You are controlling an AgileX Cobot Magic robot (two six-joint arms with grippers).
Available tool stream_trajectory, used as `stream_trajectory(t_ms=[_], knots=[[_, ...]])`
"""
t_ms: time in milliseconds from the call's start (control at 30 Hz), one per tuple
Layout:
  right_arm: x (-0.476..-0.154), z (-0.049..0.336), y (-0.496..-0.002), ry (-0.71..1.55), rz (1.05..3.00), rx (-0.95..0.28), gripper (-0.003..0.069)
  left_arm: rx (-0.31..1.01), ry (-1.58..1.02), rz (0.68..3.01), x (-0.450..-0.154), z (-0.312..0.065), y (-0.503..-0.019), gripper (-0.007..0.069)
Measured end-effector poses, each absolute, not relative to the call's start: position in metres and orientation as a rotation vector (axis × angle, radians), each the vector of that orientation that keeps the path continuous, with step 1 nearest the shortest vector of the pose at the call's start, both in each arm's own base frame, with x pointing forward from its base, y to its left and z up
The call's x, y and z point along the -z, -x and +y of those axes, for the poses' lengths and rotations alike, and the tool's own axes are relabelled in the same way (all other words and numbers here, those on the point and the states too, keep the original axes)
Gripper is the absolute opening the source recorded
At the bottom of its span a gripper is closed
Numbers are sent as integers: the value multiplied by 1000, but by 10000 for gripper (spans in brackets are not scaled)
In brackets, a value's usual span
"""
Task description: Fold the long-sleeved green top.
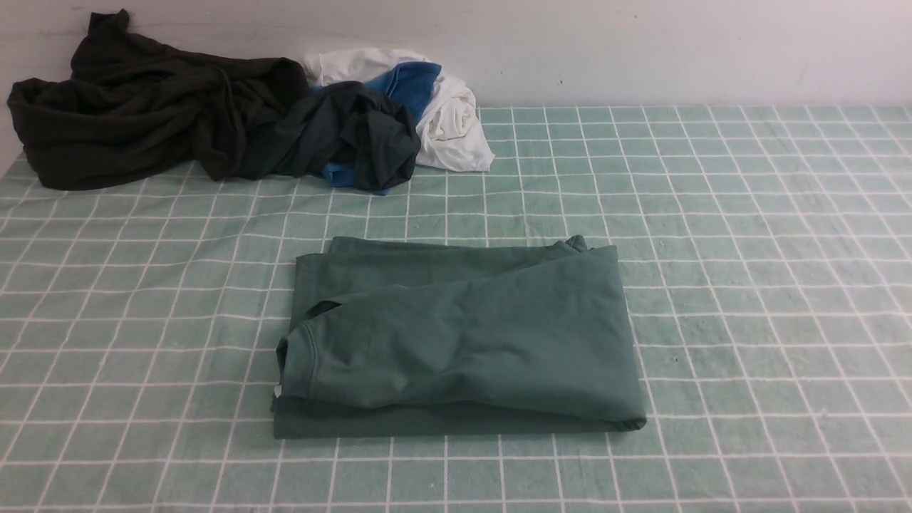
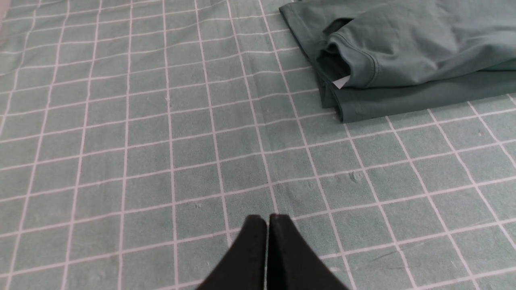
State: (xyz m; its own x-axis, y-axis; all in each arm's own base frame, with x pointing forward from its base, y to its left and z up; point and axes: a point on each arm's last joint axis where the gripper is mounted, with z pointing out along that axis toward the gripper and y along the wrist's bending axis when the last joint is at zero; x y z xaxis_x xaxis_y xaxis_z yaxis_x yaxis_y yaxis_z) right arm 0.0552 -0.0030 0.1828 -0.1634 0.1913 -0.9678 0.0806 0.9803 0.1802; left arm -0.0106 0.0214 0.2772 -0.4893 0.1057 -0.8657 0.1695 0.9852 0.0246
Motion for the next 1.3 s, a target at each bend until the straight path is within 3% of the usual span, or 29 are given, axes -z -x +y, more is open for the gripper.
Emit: stream_trajectory(t_ms=[1300], knots=[[-182, -3, -55, -202, 1744, -95, -14, 81, -189, 2068, -279, 21, 10, -3]])
